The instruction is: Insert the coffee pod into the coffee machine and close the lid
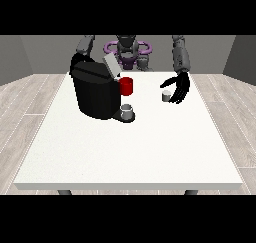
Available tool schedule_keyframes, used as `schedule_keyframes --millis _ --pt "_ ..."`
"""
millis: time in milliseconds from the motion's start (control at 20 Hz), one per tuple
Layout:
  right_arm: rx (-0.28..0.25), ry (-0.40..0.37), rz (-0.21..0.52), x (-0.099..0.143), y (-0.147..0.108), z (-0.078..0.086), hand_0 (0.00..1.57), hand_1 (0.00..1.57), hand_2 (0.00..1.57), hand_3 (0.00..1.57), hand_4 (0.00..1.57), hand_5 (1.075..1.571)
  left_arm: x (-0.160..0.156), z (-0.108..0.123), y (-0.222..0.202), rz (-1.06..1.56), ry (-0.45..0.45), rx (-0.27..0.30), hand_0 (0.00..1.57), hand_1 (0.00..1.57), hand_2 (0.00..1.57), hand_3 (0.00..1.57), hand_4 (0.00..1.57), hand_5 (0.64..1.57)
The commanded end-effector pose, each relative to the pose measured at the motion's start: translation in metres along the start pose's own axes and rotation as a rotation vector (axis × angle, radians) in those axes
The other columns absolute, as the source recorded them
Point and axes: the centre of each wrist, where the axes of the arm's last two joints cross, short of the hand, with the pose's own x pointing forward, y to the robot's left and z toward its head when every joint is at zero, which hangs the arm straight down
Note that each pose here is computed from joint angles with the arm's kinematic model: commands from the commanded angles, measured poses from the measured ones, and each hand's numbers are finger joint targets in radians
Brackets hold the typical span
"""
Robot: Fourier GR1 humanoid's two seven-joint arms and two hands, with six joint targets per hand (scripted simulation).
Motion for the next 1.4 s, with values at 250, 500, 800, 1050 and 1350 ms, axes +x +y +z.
schedule_keyframes --millis 250,500,800,1050,1350 --pt "0.015 -0.048 -0.024 0.008 0.009 -0.003 0.0 0.0 0.0 0.0 0.51 1.571 0.009 -0.013 0.023 -0.106 -0.074 0.173 0.72 0.72 0.86 0.65 0.23 1.571" --pt "-0.018 -0.011 -0.057 -0.017 0.009 0.007 0.0 0.0 0.0 0.0 0.51 1.571 0.017 -0.017 0.0 -0.157 -0.066 0.148 0.84 0.84 0.97 0.75 0.38 1.571" --pt "-0.022 0.01 -0.037 0.003 0.005 -0.003 0.0 0.0 0.0 0.0 0.41 1.571 -0.01 -0.007 0.009 -0.267 -0.029 0.088 0.97 0.97 1.05 0.79 0.32 1.571" --pt "0.022 -0.045 -0.073 0.009 0.008 -0.002 0.0 0.0 0.0 0.0 0.43 1.571 0.015 -0.023 0.021 -0.245 -0.111 0.157 1.27 1.27 1.4 1.36 0.51 1.571" --pt "-0.04 0.057 -0.05 -0.028 0.004 0.004 0.0 0.0 0.0 0.0 0.49 1.571 0.062 -0.037 0.007 -0.225 -0.28 0.032 1.4 1.4 1.42 1.36 0.6 1.571"
